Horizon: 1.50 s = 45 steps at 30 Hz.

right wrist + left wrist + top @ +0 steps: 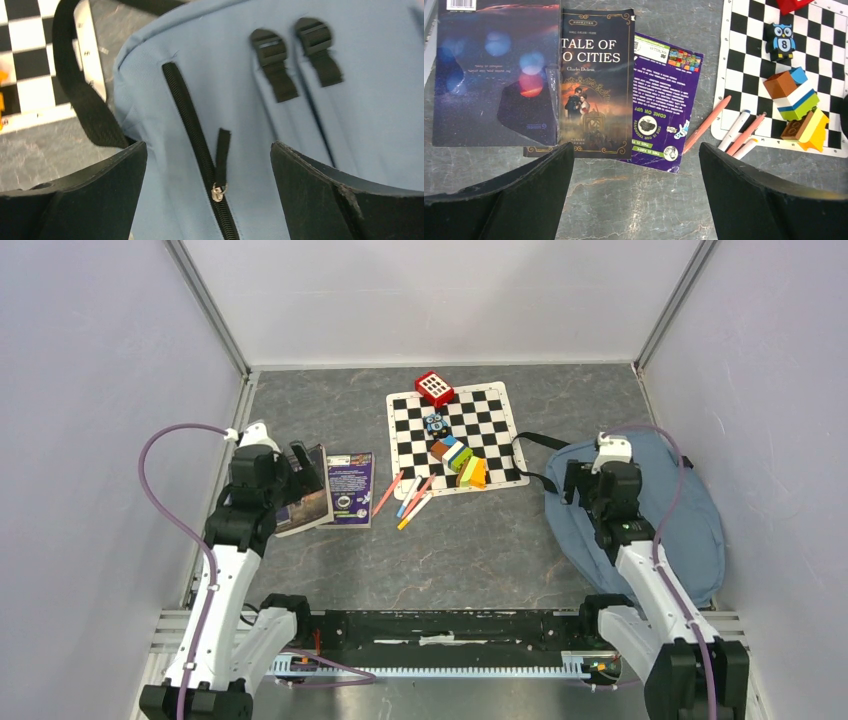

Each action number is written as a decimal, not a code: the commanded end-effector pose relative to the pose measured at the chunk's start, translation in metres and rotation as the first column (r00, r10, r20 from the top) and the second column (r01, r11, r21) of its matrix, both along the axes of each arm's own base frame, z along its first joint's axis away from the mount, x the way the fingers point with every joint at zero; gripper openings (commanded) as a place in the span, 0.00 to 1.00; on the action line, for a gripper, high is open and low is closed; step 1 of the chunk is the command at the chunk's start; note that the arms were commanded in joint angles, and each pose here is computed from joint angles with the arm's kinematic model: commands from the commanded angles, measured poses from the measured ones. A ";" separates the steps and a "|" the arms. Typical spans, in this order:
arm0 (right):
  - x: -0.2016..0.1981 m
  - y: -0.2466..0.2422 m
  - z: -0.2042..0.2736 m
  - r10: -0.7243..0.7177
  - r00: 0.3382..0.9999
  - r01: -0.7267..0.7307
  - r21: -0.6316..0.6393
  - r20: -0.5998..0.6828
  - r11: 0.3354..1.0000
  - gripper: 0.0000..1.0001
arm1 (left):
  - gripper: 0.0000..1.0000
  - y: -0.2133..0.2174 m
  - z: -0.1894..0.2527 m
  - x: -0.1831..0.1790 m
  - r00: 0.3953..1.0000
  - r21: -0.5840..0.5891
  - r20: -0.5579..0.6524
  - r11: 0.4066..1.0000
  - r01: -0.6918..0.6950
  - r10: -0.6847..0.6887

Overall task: Pack the student bag
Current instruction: Adjust the student bag at the center of the board.

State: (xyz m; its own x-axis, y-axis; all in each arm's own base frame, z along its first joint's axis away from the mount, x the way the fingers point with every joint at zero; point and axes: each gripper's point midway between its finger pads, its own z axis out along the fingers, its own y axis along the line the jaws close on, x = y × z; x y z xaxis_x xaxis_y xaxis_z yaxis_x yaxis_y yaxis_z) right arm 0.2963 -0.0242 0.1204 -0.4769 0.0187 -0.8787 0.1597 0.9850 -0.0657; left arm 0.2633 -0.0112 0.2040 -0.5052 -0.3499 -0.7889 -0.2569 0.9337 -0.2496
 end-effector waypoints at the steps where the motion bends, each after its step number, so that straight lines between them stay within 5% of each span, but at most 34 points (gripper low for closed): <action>1: 0.008 0.025 -0.006 0.164 0.983 -0.163 0.016 -0.078 0.986 0.98 | 1.00 -0.014 0.003 0.001 0.998 -0.059 0.040 0.997 0.051 -0.049; 9: 0.001 0.032 -0.035 0.140 0.956 -0.162 -0.063 -0.259 0.985 0.98 | 1.00 -0.035 -0.012 -0.002 0.995 -0.199 0.066 0.976 0.088 -0.076; 20: -0.027 -0.012 -0.074 -0.155 0.884 0.012 -0.310 -0.441 0.951 0.92 | 1.00 -0.043 -0.019 -0.001 0.992 -0.221 0.060 0.968 0.121 -0.110; 22: -0.026 -0.007 -0.081 -0.133 0.878 -0.006 -0.286 -0.461 0.958 0.83 | 1.00 -0.044 -0.019 0.001 0.991 -0.225 0.060 0.966 0.127 -0.117; 25: -0.023 0.003 -0.088 -0.086 0.877 -0.035 -0.241 -0.472 0.970 0.44 | 1.00 -0.047 -0.016 0.005 0.990 -0.232 0.065 0.963 0.139 -0.127; 29: -0.008 0.010 -0.067 -0.057 0.911 -0.034 -0.210 -0.409 0.977 0.03 | 1.00 -0.051 -0.010 0.007 0.984 -0.228 0.081 0.959 0.172 -0.157; 30: -0.002 0.010 -0.058 -0.055 0.920 -0.030 -0.208 -0.388 0.978 0.00 | 1.00 -0.054 -0.008 0.007 0.982 -0.231 0.085 0.955 0.186 -0.171; 38: 0.051 0.025 0.048 -0.033 0.992 0.018 -0.126 -0.124 0.992 0.00 | 1.00 -0.091 0.018 0.015 0.954 -0.277 0.154 0.915 0.292 -0.258; 45: 0.075 0.035 0.127 -0.054 0.995 0.056 -0.011 0.082 0.998 0.00 | 1.00 -0.165 0.044 0.029 0.910 -0.320 0.238 0.857 0.403 -0.339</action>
State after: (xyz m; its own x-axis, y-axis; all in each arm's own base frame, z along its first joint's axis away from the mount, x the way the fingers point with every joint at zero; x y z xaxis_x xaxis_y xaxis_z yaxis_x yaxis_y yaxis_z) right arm 0.3410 -0.0026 0.1667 -0.6187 -0.0662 -0.7828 0.1753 0.9597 -0.2196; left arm 0.2702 -0.1369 0.2020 -0.6082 -0.3546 -0.7101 0.0964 0.8551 -0.5095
